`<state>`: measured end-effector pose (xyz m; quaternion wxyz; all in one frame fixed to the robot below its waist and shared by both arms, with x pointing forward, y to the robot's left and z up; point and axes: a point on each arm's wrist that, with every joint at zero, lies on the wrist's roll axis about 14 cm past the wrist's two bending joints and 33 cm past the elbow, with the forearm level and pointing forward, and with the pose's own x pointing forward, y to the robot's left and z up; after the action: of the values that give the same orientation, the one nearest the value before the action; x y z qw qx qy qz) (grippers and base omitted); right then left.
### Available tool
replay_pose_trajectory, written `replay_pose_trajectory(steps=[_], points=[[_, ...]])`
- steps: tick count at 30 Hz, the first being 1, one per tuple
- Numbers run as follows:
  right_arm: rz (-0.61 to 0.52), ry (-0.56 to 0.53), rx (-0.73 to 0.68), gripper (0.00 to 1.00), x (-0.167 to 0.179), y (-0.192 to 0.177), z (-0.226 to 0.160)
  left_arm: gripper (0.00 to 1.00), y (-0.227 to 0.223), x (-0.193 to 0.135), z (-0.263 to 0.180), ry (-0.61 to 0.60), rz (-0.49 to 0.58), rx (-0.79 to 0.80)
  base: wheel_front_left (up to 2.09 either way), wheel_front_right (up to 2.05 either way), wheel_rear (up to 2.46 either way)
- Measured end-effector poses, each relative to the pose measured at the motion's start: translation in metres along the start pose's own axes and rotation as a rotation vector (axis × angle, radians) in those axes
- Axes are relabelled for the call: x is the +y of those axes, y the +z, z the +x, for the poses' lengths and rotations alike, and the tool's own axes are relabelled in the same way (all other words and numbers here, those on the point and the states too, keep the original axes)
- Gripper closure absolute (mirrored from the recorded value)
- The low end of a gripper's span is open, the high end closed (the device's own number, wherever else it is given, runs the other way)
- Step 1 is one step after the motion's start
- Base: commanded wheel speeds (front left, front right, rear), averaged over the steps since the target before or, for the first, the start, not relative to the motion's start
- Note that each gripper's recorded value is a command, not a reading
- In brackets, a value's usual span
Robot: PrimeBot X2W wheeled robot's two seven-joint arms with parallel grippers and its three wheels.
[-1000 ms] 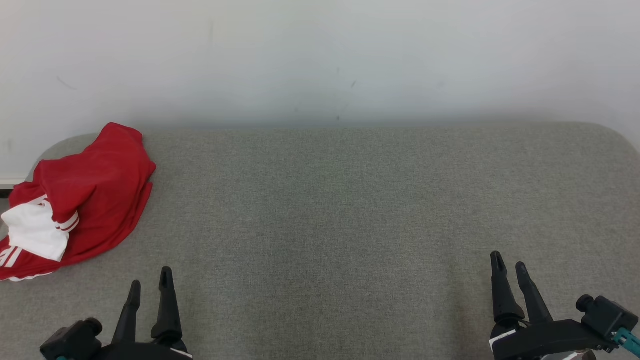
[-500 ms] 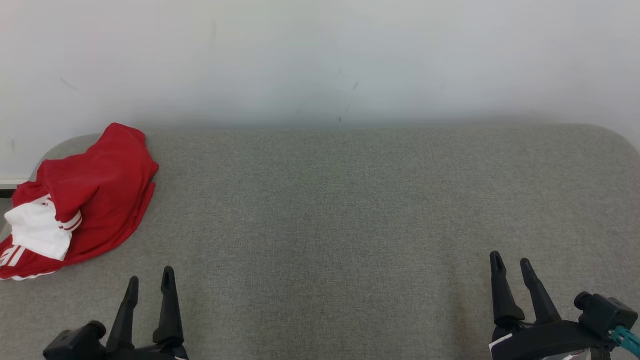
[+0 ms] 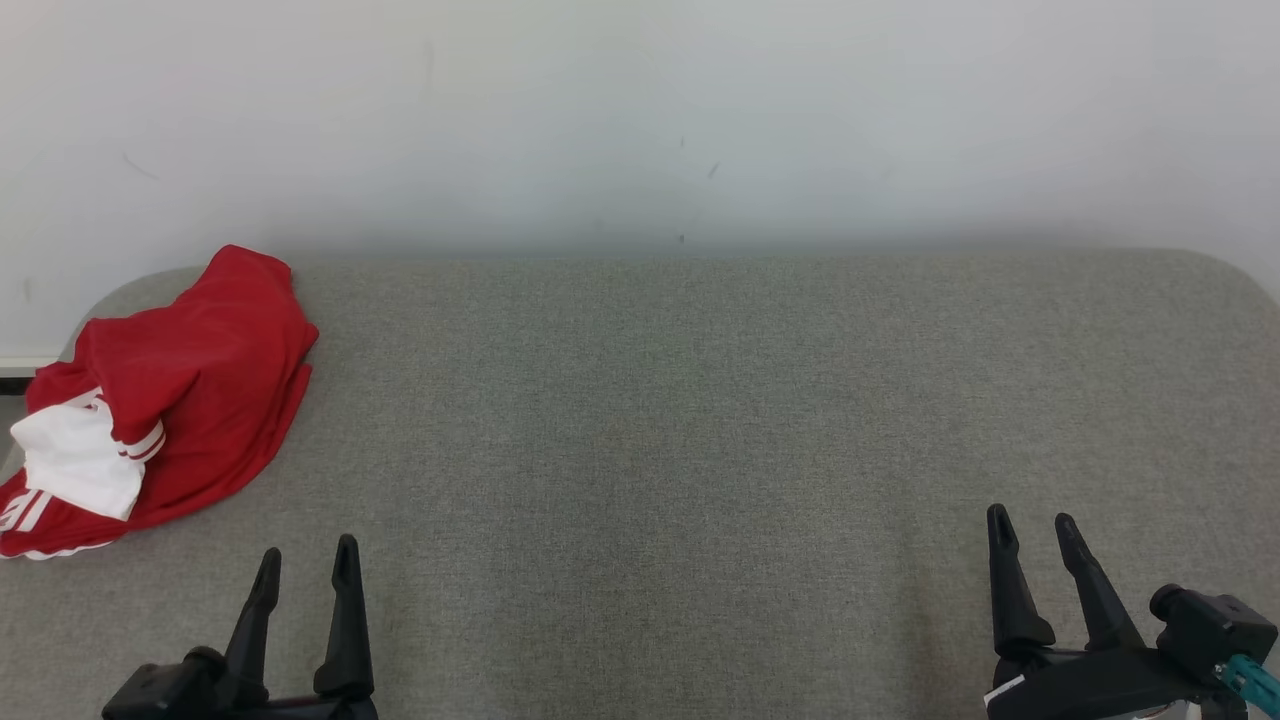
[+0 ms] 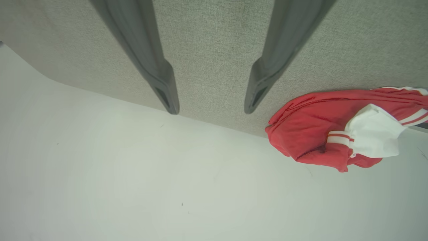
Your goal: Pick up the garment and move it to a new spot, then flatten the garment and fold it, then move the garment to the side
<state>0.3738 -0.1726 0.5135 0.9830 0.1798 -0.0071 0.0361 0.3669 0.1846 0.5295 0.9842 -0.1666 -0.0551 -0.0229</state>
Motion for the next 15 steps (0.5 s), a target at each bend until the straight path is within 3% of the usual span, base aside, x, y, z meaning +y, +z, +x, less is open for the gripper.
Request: replay_pose_trajectory(steps=[15], points=[[-0.113,0.018,0.0,0.0,0.0039,0.0003,-0.0017,0.0,0.0062,-0.0048,-0.0019,-0.032,0.109,-0.032,0.0,0.0,0.0]])
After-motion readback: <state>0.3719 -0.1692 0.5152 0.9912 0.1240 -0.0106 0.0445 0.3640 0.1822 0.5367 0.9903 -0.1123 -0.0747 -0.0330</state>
